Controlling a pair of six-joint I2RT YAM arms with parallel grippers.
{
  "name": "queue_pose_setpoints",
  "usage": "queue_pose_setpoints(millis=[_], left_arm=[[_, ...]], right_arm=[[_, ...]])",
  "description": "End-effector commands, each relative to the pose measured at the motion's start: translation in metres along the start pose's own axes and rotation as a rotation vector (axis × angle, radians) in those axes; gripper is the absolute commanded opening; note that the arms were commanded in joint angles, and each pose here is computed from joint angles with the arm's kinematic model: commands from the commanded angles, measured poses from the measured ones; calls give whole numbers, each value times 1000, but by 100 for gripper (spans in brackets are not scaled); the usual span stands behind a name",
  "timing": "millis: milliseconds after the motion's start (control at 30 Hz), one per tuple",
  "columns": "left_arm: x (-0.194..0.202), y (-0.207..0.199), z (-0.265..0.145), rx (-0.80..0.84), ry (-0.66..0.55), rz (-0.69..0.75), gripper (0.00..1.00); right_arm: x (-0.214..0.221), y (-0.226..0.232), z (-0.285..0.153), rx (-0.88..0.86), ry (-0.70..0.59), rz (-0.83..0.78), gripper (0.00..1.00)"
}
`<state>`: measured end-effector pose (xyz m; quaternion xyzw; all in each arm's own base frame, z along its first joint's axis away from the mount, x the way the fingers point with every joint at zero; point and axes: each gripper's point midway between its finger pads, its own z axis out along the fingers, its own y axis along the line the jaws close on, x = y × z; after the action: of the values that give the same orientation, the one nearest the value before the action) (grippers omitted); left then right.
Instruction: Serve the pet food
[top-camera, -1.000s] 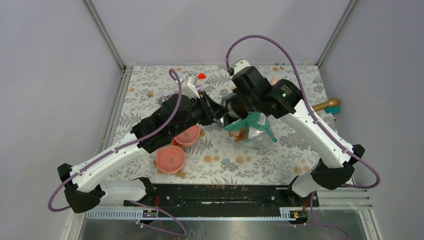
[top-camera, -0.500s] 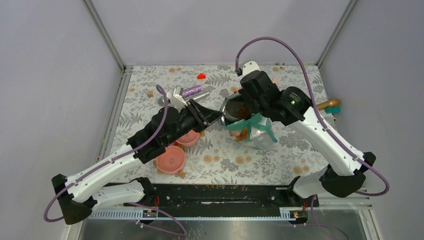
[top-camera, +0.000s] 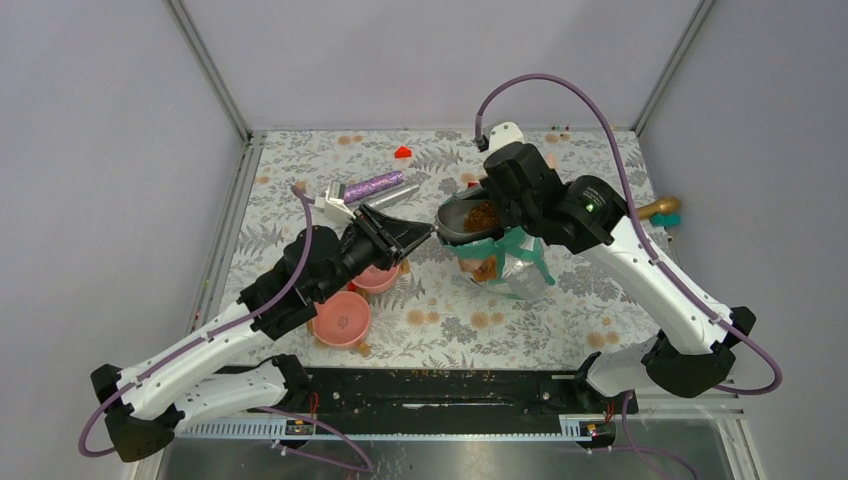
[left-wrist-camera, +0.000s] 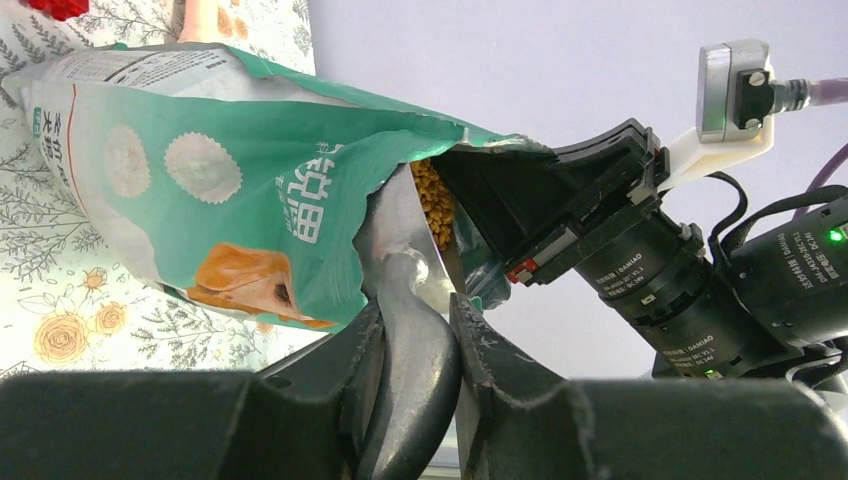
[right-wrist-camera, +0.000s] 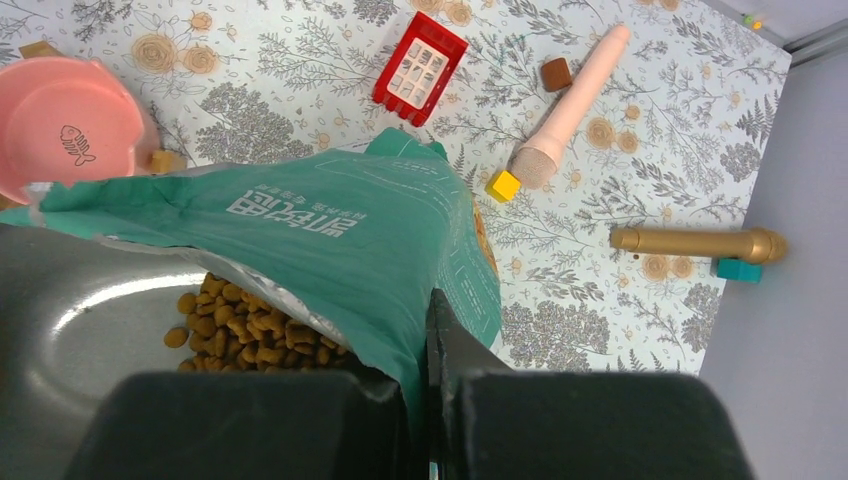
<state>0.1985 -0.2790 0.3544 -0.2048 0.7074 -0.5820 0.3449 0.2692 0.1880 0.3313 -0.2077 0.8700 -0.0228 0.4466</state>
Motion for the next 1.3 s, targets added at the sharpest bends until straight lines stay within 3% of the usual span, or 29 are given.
queue_pose_setpoints(millis=[0, 167, 933, 1267], left_arm=[[-38, -75, -16, 267, -141, -26, 0], [-25, -71, -24, 313, -80, -21, 0], [-17, -47, -42, 482, -116, 61, 0], [-13, -28, -47, 565, -131, 9, 0]], right_arm=[[-53, -25, -43, 13, -255, 173, 0], [-56, -30, -46, 26, -273, 193, 0], [-74, -35, -60, 5, -395, 311, 0], [-89, -49, -76, 18, -513, 412, 0]])
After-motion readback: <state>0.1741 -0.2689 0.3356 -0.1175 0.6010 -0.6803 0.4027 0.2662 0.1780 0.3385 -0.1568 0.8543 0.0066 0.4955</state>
